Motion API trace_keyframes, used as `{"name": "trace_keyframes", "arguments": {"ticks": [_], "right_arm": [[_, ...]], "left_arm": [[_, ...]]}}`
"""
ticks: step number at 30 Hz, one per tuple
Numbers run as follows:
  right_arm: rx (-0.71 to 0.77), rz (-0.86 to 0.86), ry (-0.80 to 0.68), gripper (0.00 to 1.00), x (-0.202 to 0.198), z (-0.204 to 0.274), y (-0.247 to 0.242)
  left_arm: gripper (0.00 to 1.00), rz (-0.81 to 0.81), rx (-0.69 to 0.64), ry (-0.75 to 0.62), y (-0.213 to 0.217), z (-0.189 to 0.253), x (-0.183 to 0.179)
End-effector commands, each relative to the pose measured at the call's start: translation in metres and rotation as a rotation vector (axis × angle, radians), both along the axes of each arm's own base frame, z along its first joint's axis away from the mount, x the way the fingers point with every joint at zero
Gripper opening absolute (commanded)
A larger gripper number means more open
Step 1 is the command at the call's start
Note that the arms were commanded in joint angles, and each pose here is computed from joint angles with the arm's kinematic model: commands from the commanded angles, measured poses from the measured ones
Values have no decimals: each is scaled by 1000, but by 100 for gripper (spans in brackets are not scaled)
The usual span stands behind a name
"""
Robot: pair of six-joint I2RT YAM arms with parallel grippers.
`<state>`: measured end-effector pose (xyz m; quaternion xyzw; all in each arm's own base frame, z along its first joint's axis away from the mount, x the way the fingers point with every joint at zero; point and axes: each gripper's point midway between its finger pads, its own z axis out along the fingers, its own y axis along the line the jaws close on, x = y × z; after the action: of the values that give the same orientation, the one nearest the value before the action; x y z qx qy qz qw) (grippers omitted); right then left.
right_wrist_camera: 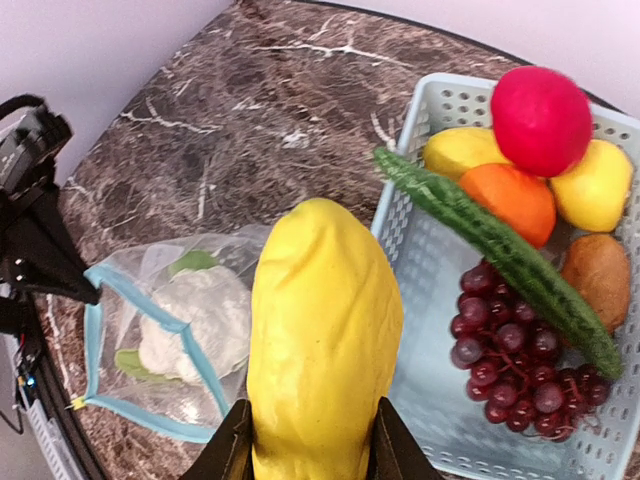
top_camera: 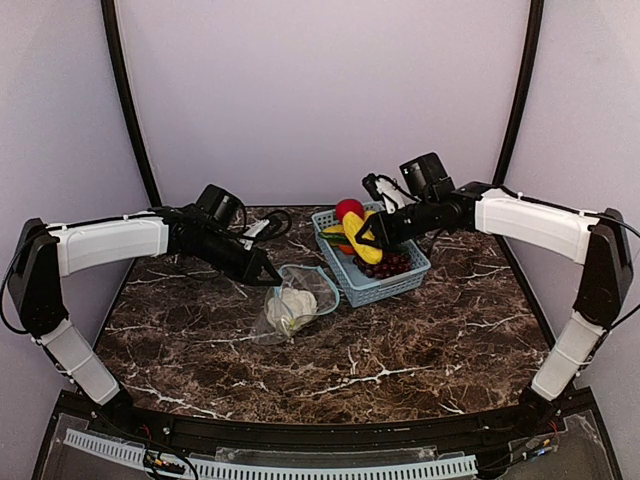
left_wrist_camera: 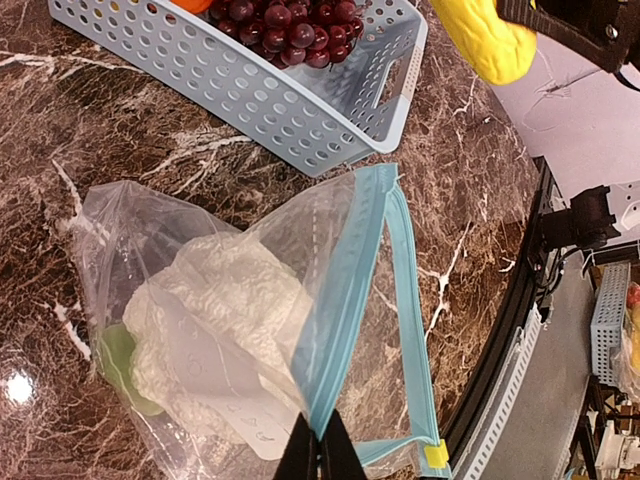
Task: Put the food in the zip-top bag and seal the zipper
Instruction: Place the fake fruit in the zipper food storage bag.
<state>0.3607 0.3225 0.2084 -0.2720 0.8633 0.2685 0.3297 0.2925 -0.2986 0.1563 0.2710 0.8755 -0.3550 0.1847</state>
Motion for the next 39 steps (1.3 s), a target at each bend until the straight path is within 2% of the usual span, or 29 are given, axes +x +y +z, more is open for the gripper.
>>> {"name": "trace_keyframes", "arguments": {"ticks": [1,5,13,24,28,39], "right_arm": [[137,157,78,25,-43,11,27],[173,235,160,25,-77,7,50],[148,344,243,25,-123,-14,79],[76,309,364,25,-123,-55,101],[44,230,380,25,-111,-68,106],[183,77,451,26,-94,-80,122]], "left_arm": [[1,-29,-47,-20,-1,13,-8],[1,-44,-67,-11,-4,13,-10],[1,-43,-75,20,-7,6,-11],[1,-89,-87,45,-17,1,-21],[1,-130,-91,64,-26,-4,-30],[1,-196,-103,113,-43,-12,-48]]}}
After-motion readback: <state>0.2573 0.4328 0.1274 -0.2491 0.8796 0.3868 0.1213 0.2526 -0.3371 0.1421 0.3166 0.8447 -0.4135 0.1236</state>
